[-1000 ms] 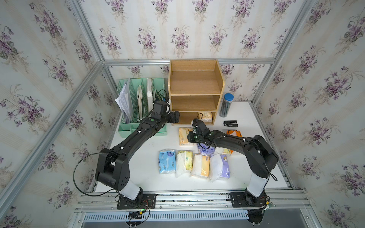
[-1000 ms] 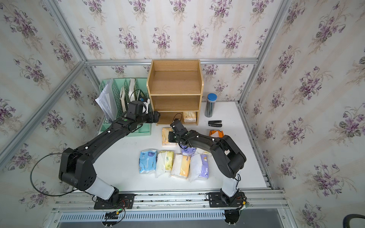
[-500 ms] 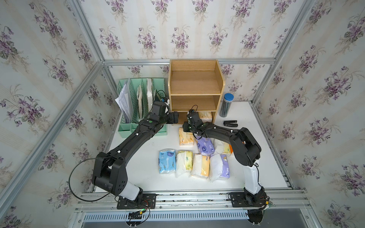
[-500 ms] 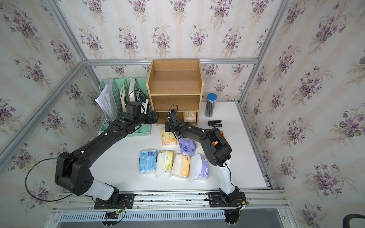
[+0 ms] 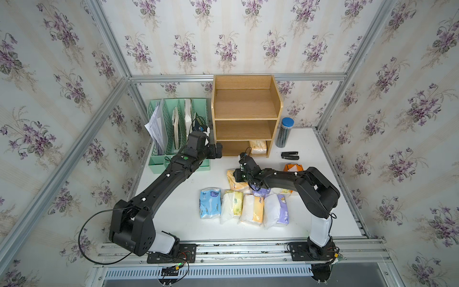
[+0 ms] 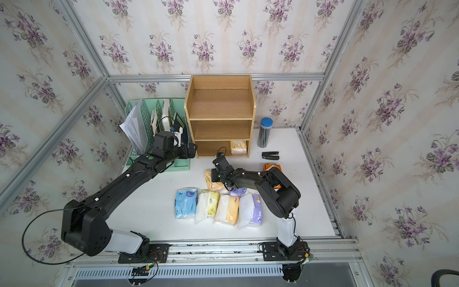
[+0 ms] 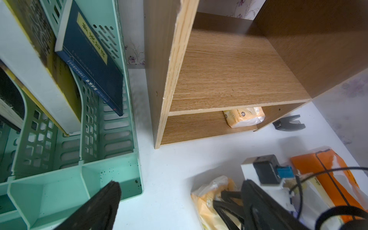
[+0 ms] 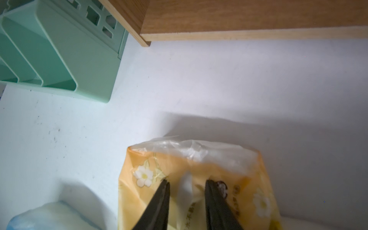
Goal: Remove the tissue boxes from the shelf
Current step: Adjust the shelf at the center of the board.
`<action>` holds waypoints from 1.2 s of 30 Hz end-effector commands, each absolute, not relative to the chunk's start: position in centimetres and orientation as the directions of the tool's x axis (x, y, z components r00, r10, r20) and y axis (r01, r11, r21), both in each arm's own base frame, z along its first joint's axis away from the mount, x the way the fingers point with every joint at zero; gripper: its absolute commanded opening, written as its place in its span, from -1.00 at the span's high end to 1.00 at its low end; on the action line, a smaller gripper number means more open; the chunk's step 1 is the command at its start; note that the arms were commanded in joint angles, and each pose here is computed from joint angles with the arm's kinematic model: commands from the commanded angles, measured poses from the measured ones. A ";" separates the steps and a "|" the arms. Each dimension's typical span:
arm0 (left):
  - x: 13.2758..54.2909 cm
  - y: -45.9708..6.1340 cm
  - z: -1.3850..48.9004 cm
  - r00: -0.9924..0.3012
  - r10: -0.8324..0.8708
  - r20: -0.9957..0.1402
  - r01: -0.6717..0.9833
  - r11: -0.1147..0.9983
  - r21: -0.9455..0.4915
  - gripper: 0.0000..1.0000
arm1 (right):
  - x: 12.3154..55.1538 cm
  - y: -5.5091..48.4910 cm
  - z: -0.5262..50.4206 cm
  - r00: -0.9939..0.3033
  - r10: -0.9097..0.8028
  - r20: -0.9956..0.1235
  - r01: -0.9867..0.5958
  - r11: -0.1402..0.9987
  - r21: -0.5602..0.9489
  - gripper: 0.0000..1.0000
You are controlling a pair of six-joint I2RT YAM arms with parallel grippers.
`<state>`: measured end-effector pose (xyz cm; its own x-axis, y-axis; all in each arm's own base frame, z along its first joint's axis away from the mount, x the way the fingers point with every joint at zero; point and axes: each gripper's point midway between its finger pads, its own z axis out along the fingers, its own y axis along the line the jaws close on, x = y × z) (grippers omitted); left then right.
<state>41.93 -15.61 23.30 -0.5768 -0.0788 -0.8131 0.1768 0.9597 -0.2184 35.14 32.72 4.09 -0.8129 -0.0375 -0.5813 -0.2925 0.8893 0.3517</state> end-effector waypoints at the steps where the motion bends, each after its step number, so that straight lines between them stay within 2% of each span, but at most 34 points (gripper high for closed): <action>1: 43.0 -15.4 23.8 -0.543 -0.060 -0.838 0.173 0.968 -0.181 -0.98 | 34.6 31.3 5.0 -0.798 -0.041 -0.601 -0.285 0.905 0.317 0.29; 9: 45.4 -17.1 24.3 -0.534 -0.042 -0.844 0.216 0.959 -0.184 -0.98 | 34.9 29.7 12.5 -0.695 0.046 -0.717 -0.296 0.891 0.344 0.21; 14: 46.9 -18.0 25.4 -0.485 -0.052 -0.873 0.248 0.949 -0.194 -0.99 | 35.5 26.9 15.7 -0.642 0.217 -0.735 -0.207 0.874 0.439 0.16; 19: 48.4 -19.0 26.2 -0.431 -0.063 -0.900 0.283 0.938 -0.201 -0.99 | 37.5 22.8 15.6 -0.587 0.494 -0.641 -0.015 0.785 0.619 0.12; 23: 49.5 -20.0 26.1 -0.422 -0.053 -0.905 0.310 0.930 -0.198 -0.92 | 39.2 21.8 15.0 -0.547 0.636 -0.545 0.048 0.673 0.738 0.10; 30: 49.1 -22.7 25.5 -0.405 -0.003 -0.914 0.390 0.904 -0.175 -0.90 | 42.7 20.6 13.6 -0.512 0.733 -0.449 0.114 0.576 0.810 0.10; 36: 46.6 -24.2 24.6 -0.390 0.035 -0.920 0.433 0.889 -0.150 -0.89 | 44.8 20.4 11.1 -0.517 0.741 -0.428 0.167 0.578 0.798 0.11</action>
